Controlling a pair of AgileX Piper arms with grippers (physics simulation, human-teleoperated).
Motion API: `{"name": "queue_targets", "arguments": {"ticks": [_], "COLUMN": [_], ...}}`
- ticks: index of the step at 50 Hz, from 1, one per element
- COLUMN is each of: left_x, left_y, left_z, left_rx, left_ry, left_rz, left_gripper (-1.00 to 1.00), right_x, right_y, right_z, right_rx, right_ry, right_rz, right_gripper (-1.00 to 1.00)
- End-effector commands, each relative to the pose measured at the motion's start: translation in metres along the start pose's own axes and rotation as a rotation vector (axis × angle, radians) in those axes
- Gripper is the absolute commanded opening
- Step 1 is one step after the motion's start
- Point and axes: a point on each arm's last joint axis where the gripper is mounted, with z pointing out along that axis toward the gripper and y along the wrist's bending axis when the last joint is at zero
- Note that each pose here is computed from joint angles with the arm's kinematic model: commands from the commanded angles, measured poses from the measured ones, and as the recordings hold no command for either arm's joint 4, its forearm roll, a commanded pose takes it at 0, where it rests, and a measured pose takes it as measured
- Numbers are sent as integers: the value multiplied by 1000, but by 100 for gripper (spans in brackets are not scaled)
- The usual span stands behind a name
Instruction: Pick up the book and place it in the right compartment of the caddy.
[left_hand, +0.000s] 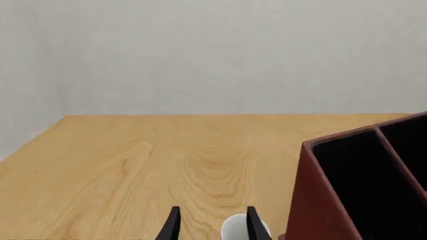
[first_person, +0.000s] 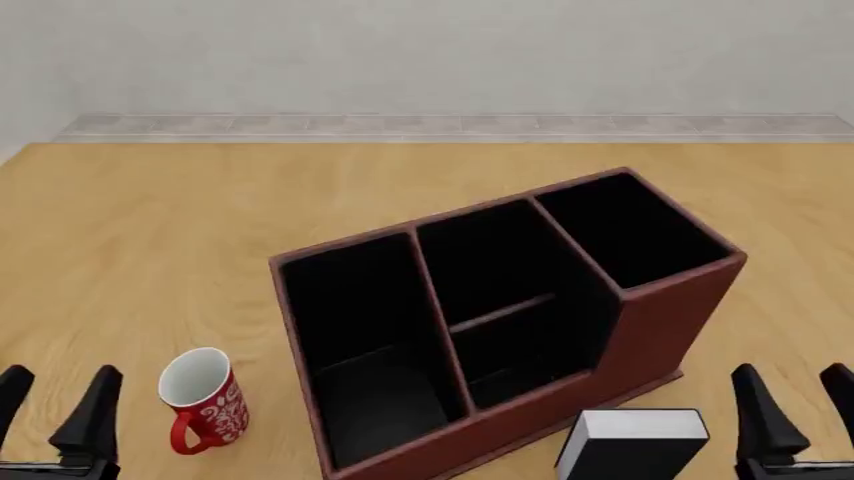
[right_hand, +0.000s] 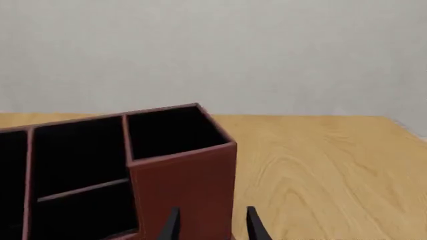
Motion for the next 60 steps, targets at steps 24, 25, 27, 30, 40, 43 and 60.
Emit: {"name": "queue_targets", "arguments": {"ticks": [24,25,27,30,40,43,60], "left_x": [3,3,3,2,3,2,5], "left_y": [1,1,0,0,0,0,0], "left_z": [0,0,0,0,0,0,0], "left_rx": [-11,-11,-8,-8,-6,-7,-1], "left_ry": [28,28,28,27,30,30,51], "left_rz": [5,5,3,3,2,5,16], "left_gripper": [100,100,100,100,100,100,100], "right_x": [-75,-76,-79,-85,-95,-94,-102], "right_y": [5,6,6,7,9,11,16], "right_z": [9,11,13,17,27,30,41], "right_rx": [-157,-168,-182,-200,-254,-289,-399], "right_ry": [277,293,312,343,427,459,611], "right_rz": [-387,-398,-425,-458,-529,-553,-639], "right_gripper": [100,100,100,100,100,100,100]}}
